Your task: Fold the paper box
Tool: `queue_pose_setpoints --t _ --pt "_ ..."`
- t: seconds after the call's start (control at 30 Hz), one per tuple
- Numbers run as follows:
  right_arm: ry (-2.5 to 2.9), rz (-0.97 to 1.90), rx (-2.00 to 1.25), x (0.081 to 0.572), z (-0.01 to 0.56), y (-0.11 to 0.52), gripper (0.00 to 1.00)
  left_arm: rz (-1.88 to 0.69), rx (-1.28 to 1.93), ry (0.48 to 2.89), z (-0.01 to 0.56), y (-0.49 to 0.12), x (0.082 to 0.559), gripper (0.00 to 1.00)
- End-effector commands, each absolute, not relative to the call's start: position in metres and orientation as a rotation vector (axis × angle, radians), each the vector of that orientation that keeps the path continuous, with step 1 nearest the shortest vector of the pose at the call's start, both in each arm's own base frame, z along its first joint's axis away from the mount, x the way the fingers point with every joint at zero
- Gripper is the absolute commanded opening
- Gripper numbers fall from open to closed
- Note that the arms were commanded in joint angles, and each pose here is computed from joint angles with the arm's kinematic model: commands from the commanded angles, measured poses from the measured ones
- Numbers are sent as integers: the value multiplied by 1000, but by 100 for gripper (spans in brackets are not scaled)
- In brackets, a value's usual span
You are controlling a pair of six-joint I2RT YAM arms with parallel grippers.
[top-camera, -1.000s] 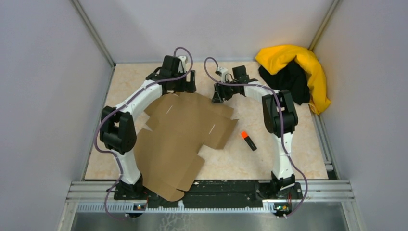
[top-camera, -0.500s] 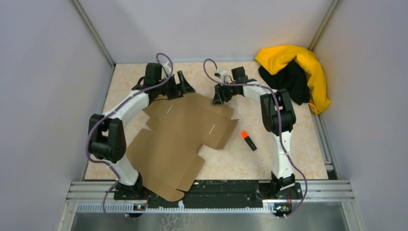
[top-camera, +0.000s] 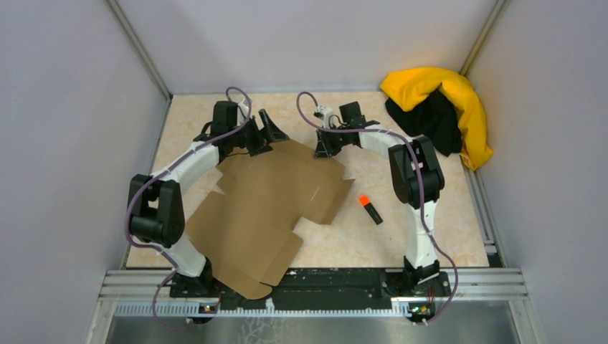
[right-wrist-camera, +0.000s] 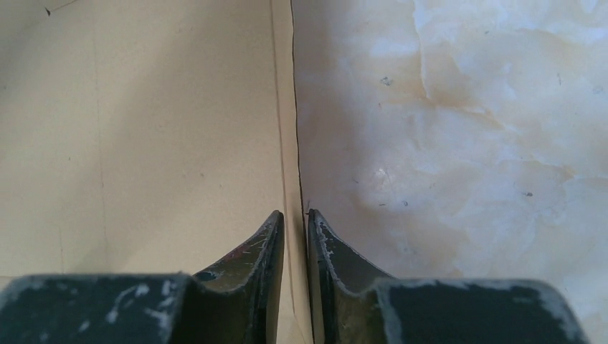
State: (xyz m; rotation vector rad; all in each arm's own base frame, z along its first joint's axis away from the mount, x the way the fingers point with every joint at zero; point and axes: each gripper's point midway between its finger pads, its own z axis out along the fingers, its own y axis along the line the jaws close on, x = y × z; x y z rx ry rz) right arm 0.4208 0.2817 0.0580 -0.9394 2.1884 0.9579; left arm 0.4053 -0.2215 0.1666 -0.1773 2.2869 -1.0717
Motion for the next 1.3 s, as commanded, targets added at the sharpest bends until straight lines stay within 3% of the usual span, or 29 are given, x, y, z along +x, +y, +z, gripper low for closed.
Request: queue_pose_setpoints --t 0.0,0.13,0.33,0.97,1.27 --pt "2095 905 -974 422 96 292 17 -1075 -182 2248 177 -221 404 95" --pt "2088 803 -995 414 105 297 7 -1074 -227 2257 175 -219 403 96" --pt "2072 663 -996 399 109 302 0 -1099 -380 2294 162 -221 402 97" --pt "1879 424 -952 375 160 311 0 -1054 -552 2342 128 -222 401 81" --pt "1850 337 -1001 365 163 319 0 -1035 -584 2312 133 -219 404 84"
